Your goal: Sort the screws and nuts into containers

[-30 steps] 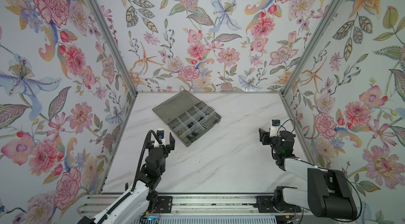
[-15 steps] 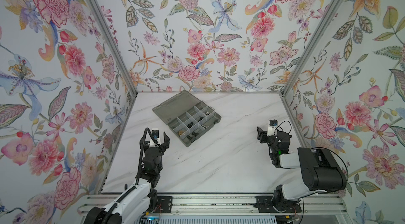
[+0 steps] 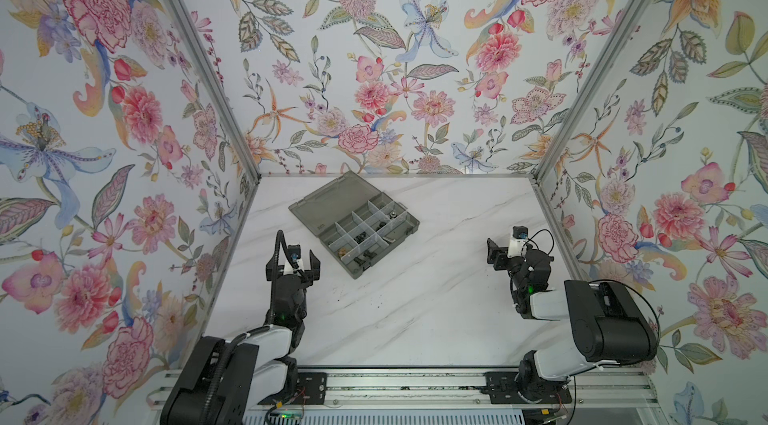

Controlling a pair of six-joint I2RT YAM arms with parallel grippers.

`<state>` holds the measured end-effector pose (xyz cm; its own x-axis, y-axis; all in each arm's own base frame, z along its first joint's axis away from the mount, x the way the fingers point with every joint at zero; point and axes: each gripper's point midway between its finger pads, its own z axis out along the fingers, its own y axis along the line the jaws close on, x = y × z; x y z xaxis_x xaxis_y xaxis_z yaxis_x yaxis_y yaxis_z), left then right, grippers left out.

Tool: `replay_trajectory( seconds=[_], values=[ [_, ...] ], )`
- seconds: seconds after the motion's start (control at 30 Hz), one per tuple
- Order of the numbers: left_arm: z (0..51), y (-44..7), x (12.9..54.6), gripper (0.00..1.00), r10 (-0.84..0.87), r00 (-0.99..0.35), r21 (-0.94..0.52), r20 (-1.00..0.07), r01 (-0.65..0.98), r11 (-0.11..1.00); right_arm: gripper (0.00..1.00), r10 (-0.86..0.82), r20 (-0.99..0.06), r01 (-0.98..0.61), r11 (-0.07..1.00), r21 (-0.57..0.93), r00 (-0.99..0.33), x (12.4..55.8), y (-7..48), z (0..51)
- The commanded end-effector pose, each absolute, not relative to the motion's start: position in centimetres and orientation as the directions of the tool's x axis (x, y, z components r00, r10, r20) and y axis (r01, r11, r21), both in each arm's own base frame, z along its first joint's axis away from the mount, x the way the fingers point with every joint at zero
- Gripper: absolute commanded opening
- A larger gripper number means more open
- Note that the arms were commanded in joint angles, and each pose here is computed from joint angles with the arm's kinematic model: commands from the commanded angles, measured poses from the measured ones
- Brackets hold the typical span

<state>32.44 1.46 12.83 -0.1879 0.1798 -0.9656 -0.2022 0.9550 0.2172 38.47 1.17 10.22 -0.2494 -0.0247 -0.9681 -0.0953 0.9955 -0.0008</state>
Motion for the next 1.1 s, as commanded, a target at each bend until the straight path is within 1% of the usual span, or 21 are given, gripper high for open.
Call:
replay_trajectory(
  seconds=[0.0, 0.1, 0.2, 0.3, 0.37, 0.43, 0.5, 0.53, 0.6, 0.63, 0.7, 0.87, 1.0, 1.07],
  values=[
    [16.0, 1.6, 34.5, 0.99, 0.166, -0.065, 0.176, -0.984, -0.202, 0.963, 0.84, -0.034, -0.973, -0.089, 0.996, -0.014, -0.230, 38.6, 1.2, 10.6],
    [16.1, 1.4, 35.5, 0.99, 0.188, -0.049, 0.194, -0.981, -0.185, 0.964, 0.84, -0.034, -0.973, -0.088, 0.996, -0.014, -0.230, 38.6, 1.1, 10.6],
    [14.9, 1.4, 36.0, 1.00, 0.194, -0.068, 0.203, -0.979, -0.171, 0.964, 0.85, -0.035, -0.972, -0.089, 0.996, -0.015, -0.231, 38.6, 1.2, 10.6],
    [14.5, 1.6, 36.3, 0.99, 0.188, -0.047, 0.194, -0.981, -0.176, 0.965, 0.86, -0.034, -0.973, -0.088, 0.996, -0.014, -0.230, 38.6, 1.2, 10.6],
    [13.2, 1.9, 36.3, 0.99, 0.177, -0.094, 0.192, -0.980, -0.181, 0.965, 0.86, -0.034, -0.973, -0.087, 0.996, -0.014, -0.229, 38.6, 1.1, 10.7],
    [13.8, 1.9, 36.4, 0.99, 0.181, -0.066, 0.191, -0.981, -0.180, 0.965, 0.87, -0.035, -0.972, -0.088, 0.996, -0.015, -0.231, 38.6, 1.1, 10.6],
    [13.1, 2.2, 36.3, 0.99, 0.172, -0.101, 0.189, -0.980, -0.189, 0.964, 0.87, -0.034, -0.973, -0.088, 0.996, -0.015, -0.229, 38.6, 1.2, 10.7],
    [14.0, 2.5, 37.1, 0.99, 0.171, -0.078, 0.184, -0.982, -0.215, 0.959, 0.88, -0.034, -0.973, -0.088, 0.996, -0.014, -0.230, 38.6, 1.2, 10.6],
    [13.8, 2.8, 37.1, 0.99, 0.162, -0.091, 0.179, -0.983, -0.231, 0.957, 0.90, -0.034, -0.972, -0.087, 0.996, -0.014, -0.232, 38.6, 1.1, 10.6],
    [13.9, 2.8, 37.1, 0.99, 0.166, -0.084, 0.181, -0.983, -0.232, 0.956, 1.00, -0.034, -0.973, -0.086, 0.996, -0.015, -0.229, 38.6, 1.1, 10.7],
    [13.8, 2.8, 37.1, 0.99, 0.165, -0.089, 0.182, -0.982, -0.231, 0.956, 0.99, -0.029, -0.972, -0.061, 0.998, -0.015, -0.235, 38.7, 0.8, 10.6],
    [14.0, 2.7, 37.0, 1.00, 0.167, -0.083, 0.182, -0.982, -0.231, 0.956, 0.99, -0.032, -0.972, -0.058, 0.998, -0.019, -0.234, 38.6, 0.8, 10.6],
    [13.8, 1.4, 37.4, 0.99, 0.194, -0.081, 0.205, -0.978, -0.151, 0.967, 0.99, -0.035, -0.971, -0.049, 0.998, -0.024, -0.236, 38.6, 0.7, 10.6],
    [13.8, 1.4, 37.3, 1.00, 0.196, -0.081, 0.206, -0.977, -0.150, 0.967, 0.99, -0.037, -0.972, -0.040, 0.999, -0.029, -0.234, 38.7, 0.7, 10.6]
  ],
)
